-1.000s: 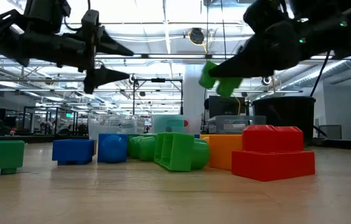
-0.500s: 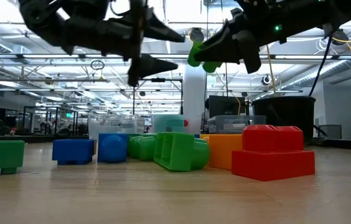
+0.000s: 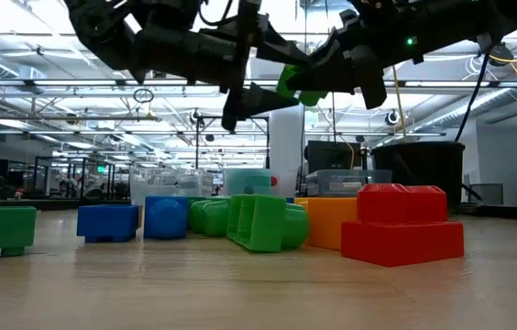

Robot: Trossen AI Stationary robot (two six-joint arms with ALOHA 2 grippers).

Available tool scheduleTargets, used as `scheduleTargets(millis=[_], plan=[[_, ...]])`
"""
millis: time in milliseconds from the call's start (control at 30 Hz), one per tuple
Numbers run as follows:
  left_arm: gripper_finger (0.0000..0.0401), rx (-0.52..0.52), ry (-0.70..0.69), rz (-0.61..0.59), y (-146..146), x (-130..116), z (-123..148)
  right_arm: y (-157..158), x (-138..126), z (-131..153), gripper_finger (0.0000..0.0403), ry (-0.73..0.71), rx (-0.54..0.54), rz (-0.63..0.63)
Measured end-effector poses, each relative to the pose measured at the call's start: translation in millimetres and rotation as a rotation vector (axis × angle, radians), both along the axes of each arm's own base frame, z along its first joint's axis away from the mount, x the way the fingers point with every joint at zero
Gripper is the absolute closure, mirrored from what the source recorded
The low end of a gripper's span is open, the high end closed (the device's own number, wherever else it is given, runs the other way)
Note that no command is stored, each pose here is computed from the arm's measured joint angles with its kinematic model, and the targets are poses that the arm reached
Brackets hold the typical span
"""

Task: Pick & Place Toys
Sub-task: Put the green game piece into the left transparent bin

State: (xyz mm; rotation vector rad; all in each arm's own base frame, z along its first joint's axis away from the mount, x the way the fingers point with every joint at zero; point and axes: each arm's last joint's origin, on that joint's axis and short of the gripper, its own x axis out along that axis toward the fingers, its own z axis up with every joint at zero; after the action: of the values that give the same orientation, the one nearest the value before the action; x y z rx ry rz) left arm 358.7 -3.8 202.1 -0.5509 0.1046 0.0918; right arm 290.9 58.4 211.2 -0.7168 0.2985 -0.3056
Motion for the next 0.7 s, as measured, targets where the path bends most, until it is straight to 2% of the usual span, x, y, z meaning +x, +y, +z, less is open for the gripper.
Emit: scheduleTargets(millis=[267, 333, 433, 500, 533, 700], plan=[[0.0109, -0.039, 0.009, 0.023, 6, 8, -5, 8, -3, 2, 0.0295, 0.001, -0.065, -0.029], [0.0126, -0.040, 0.004, 0.023, 7, 8, -5, 8, -3, 2, 0.0295, 0.000, -0.065, -0.031], [0.0177, -0.041, -0.005, 0.013, 7, 8, -4, 8, -3, 2, 0.0293, 0.000, -0.064, -0.031], [0.0221, -0.048, -0.007, 0.012, 7, 8, -4, 8, -3, 2, 0.0278, -0.002, -0.055, -0.034], [0.0229, -0.044, -0.005, 0.007, 7, 8, -4, 8, -3, 2, 0.0268, -0.008, -0.040, -0.034], [0.0227, 0.014, 0.003, -0.023, 15, 4, 5, 10, -3, 3, 0.0215, -0.075, 0.090, -0.044]])
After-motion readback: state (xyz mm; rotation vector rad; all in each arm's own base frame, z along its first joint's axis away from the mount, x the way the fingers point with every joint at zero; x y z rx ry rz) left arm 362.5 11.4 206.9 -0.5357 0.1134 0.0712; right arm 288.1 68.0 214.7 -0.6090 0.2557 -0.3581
